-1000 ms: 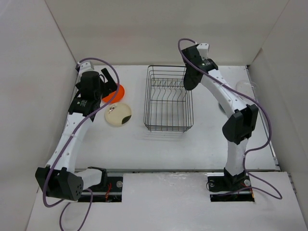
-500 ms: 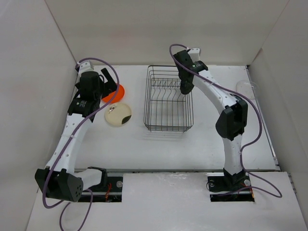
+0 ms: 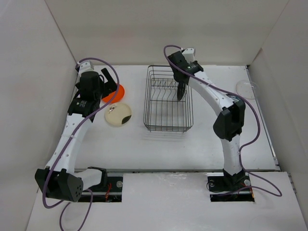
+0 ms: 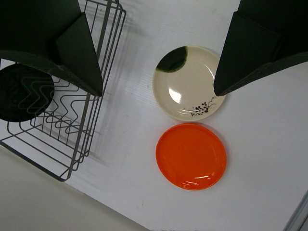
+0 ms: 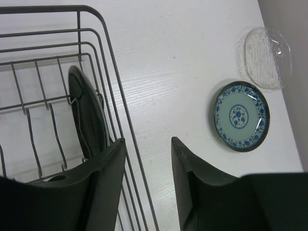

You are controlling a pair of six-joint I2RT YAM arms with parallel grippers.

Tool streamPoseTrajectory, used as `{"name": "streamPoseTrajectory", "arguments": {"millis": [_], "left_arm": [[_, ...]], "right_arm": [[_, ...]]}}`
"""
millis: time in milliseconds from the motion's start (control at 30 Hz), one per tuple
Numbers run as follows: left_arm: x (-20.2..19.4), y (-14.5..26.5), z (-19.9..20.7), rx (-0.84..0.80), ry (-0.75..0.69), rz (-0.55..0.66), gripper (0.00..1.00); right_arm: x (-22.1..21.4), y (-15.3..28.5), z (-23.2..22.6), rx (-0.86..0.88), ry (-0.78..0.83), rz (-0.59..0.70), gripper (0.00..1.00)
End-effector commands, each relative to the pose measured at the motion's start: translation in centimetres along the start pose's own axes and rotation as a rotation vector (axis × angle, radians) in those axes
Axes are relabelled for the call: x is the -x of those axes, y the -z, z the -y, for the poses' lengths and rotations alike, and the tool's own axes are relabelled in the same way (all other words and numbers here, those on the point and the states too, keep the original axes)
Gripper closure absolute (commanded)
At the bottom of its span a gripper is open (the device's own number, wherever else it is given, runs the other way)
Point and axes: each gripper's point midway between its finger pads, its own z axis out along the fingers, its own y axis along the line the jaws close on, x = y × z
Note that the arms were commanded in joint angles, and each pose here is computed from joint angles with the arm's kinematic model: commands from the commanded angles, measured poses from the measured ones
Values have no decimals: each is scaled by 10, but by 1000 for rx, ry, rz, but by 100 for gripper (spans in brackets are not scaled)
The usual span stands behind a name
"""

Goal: Load the plates into the dish rack

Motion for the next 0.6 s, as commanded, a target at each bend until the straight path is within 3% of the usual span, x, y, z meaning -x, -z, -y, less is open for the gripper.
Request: {"name": "streamPoseTrajectory", "arguments": {"millis": [0, 100, 167, 200, 300, 333, 367, 467, 500, 567], "left_arm": [[17, 10, 6, -31, 14, 56, 0], [17, 10, 6, -31, 14, 56, 0], [17, 10, 6, -31, 14, 56, 0], [17, 10, 6, -31, 14, 56, 0], [17, 10, 6, -31, 14, 56, 0], [19, 13, 7, -36, 16, 64, 0], [19, 13, 7, -36, 16, 64, 0], [17, 14, 10, -56, 15, 53, 0], [18, 14, 13, -71, 16, 55, 0], [12, 12, 19, -102, 22, 25, 0]], "right_arm": [[15, 12, -6, 21, -33, 40, 51], [25, 19, -5, 44, -76, 61, 51], [29, 25, 1, 48, -105, 69, 35], [34, 33, 8, 53, -128, 79, 20], [33, 17, 39, 127, -257, 43, 9], [26, 15, 31, 263, -300, -1, 5], [21, -7, 59, 278, -379, -19, 2], [-11, -25, 103, 445, -605, 2, 1], [-49, -39, 111, 431, -648, -22, 1], [-60, -30, 145, 413, -754, 16, 1]]}}
